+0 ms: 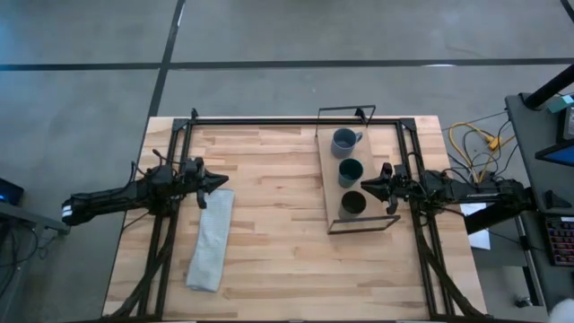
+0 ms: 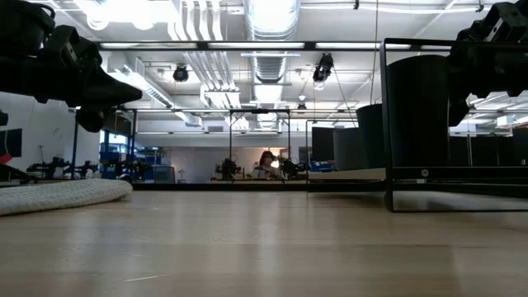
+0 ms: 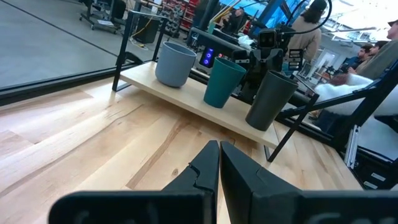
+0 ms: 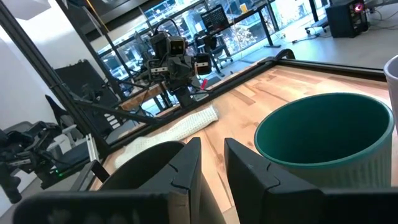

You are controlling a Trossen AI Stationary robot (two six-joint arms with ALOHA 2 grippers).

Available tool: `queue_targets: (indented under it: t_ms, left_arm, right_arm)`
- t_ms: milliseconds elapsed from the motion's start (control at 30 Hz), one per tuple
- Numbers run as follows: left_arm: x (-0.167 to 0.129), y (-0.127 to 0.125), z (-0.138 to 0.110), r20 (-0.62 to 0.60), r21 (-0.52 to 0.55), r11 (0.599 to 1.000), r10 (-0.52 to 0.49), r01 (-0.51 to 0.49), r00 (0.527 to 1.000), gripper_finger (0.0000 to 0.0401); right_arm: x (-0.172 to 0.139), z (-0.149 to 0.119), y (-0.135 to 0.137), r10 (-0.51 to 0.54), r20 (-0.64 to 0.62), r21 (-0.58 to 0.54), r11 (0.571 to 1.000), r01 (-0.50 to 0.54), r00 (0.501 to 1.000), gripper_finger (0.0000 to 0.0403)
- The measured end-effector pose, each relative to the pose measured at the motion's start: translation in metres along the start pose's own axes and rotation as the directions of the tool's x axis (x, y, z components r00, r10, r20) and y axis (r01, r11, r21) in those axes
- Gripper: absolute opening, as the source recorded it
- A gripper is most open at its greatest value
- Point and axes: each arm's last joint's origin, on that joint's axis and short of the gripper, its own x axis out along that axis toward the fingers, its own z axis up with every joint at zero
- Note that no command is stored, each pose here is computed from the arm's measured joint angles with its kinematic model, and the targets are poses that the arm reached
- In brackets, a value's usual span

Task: Stack small to large cups/mugs on shelf
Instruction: Return to Home Position

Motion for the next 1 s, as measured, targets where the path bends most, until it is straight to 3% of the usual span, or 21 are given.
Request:
queue_targets:
  t_ms: [1000]
  left_arm:
    - [0.0009, 0.0003, -0.0009, -0.012, 0.000, 1.000, 0.004, -0.004, 1.000, 0.0000]
  right_arm:
    - [0.0000, 0.0000, 0.0000, 0.000, 0.000, 0.000, 1.000, 0.000, 1.000, 0.0066]
